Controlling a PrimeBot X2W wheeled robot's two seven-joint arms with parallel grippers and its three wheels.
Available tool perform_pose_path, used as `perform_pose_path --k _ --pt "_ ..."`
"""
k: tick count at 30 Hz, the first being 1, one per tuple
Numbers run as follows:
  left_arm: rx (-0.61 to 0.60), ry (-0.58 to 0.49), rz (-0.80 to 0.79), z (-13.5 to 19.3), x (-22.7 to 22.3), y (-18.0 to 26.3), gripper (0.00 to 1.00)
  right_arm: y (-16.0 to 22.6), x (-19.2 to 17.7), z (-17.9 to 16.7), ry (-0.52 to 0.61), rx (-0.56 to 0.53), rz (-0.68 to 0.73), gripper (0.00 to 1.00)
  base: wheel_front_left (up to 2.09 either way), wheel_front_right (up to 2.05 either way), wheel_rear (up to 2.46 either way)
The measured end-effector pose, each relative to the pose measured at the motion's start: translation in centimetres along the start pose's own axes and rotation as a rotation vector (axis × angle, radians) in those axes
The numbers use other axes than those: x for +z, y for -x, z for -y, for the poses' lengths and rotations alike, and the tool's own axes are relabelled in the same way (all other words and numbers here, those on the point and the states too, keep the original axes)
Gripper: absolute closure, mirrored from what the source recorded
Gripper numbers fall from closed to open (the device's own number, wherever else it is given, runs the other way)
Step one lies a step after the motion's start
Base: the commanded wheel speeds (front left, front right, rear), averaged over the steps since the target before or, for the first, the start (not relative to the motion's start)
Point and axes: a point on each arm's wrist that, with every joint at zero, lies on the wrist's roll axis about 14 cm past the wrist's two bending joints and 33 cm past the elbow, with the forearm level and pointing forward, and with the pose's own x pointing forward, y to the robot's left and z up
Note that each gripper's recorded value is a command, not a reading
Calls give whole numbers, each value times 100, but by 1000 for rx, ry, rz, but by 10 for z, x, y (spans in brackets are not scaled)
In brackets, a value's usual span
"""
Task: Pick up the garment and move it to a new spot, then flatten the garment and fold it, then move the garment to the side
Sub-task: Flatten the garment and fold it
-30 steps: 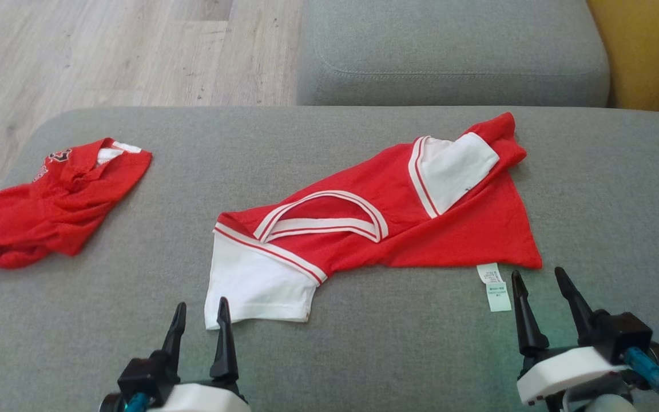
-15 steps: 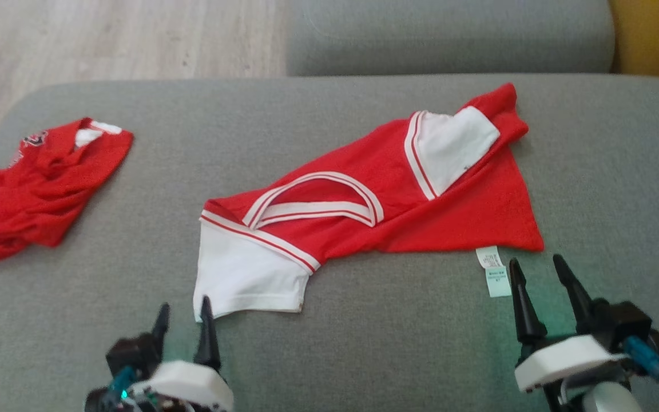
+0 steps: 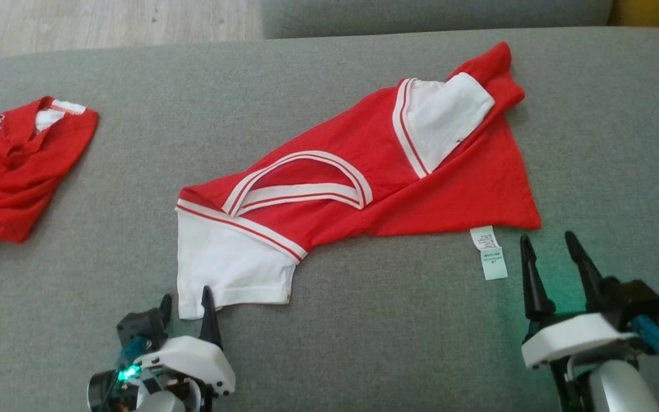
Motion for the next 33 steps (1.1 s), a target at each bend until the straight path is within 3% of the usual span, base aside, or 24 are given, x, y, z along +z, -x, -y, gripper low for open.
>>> perform_pose_path --k 2,3,4,5,6,12,22,25,28,33 --pt "-8 -2 0 3 0 0 52 -6 1 1 9 0 -1 0 0 0 0" --pt "-11 -1 -1 4 -1 0 63 -8 0 3 14 -4 -6 0 0 0 0" --pt "-16 0 1 5 0 1 81 -11 0 7 15 -16 -11 0 0 0 0" --pt "-19 2 4 7 0 1 81 -14 -2 13 18 -33 -28 0 0 0 0" --pt "-25 3 9 9 1 2 98 -16 -5 19 19 -52 -50 0 0 0 0" --pt "-32 25 97 12 21 4 100 -35 -17 43 39 -120 -157 0 0 0 0" --pt "-15 44 166 6 37 7 100 -53 -54 23 51 -59 -352 0 0 0 0" --pt "-14 48 189 7 43 8 100 -57 -55 18 30 -47 -366 64 0 0 0" --pt "-20 48 206 8 47 8 100 -60 -53 13 6 -36 -368 100 0 0 0" --pt "-43 47 247 15 60 10 100 -59 -48 10 -62 -33 -352 100 0 0 0"
